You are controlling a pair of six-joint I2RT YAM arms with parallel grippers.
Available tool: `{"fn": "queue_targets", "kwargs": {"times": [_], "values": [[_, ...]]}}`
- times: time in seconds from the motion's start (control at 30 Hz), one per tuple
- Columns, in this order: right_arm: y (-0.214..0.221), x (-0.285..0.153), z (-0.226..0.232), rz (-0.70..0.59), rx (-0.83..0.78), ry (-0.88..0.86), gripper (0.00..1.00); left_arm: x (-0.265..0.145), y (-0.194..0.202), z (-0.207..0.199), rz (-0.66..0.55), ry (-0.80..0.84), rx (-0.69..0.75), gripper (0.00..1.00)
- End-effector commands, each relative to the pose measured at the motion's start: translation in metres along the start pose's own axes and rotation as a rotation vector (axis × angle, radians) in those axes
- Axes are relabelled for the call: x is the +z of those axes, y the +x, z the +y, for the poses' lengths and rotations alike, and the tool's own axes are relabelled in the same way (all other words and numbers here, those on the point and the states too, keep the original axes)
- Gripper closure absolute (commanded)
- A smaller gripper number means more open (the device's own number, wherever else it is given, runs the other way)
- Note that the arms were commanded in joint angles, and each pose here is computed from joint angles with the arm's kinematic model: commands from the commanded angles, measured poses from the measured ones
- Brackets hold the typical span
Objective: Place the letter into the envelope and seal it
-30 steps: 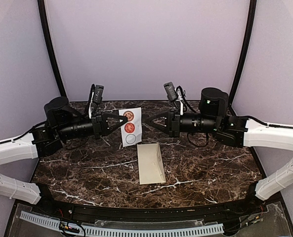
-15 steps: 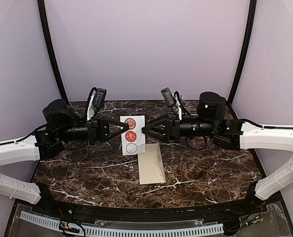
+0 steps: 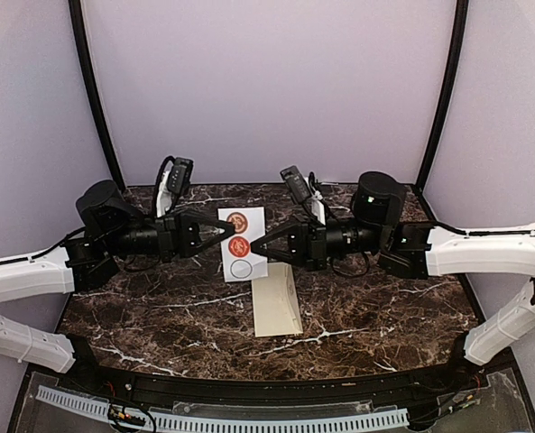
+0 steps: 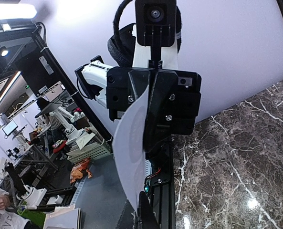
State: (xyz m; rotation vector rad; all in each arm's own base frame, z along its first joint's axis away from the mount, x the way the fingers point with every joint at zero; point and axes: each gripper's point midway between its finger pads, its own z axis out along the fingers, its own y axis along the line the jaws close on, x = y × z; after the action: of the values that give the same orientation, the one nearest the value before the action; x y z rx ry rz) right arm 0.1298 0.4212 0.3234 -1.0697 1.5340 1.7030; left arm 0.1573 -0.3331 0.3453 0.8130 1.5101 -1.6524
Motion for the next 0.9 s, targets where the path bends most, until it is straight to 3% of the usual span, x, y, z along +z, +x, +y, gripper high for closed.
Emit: {"fn": "queue_targets", "kwargs": {"times": [0.0,0.1,0.2,0.27,0.33,0.43,0.5,0.57,0.63,0.87], "values": [[-0.021,-0.002,0.024,-0.058,-0.063,-0.073,1.00,0.000,0.002,0.003,-0.001,-0.008,0.005,1.00],[-0.025,-0.003,0.018,-0.081,-0.057,-0.028,1.00,0.000,0.004,0.008,0.006,-0.035,0.005,0.96],[-0.030,-0.007,-0.003,-0.097,-0.046,0.117,1.00,-0.006,0.000,0.027,-0.004,-0.177,0.015,0.51],[-0.030,-0.012,-0.015,-0.097,-0.040,0.200,1.00,-0.016,-0.007,0.043,-0.030,-0.310,0.031,0.36],[-0.029,-0.015,-0.025,-0.096,-0.032,0.263,1.00,-0.028,-0.011,0.056,-0.049,-0.423,0.052,0.32],[-0.027,-0.018,-0.041,-0.091,-0.006,0.348,1.00,-0.039,-0.015,0.064,-0.057,-0.516,0.074,0.32],[-0.026,-0.020,-0.055,-0.087,0.017,0.416,1.00,-0.039,-0.017,0.061,-0.056,-0.511,0.077,0.38],[-0.024,-0.020,-0.065,-0.078,0.034,0.465,1.00,-0.032,-0.015,0.059,-0.043,-0.477,0.063,0.55],[-0.023,-0.019,-0.072,-0.070,0.047,0.490,1.00,-0.024,-0.011,0.058,-0.032,-0.440,0.048,0.64],[-0.020,-0.013,-0.074,-0.057,0.064,0.471,1.00,0.009,0.002,0.055,0.013,-0.340,0.009,0.72]]}}
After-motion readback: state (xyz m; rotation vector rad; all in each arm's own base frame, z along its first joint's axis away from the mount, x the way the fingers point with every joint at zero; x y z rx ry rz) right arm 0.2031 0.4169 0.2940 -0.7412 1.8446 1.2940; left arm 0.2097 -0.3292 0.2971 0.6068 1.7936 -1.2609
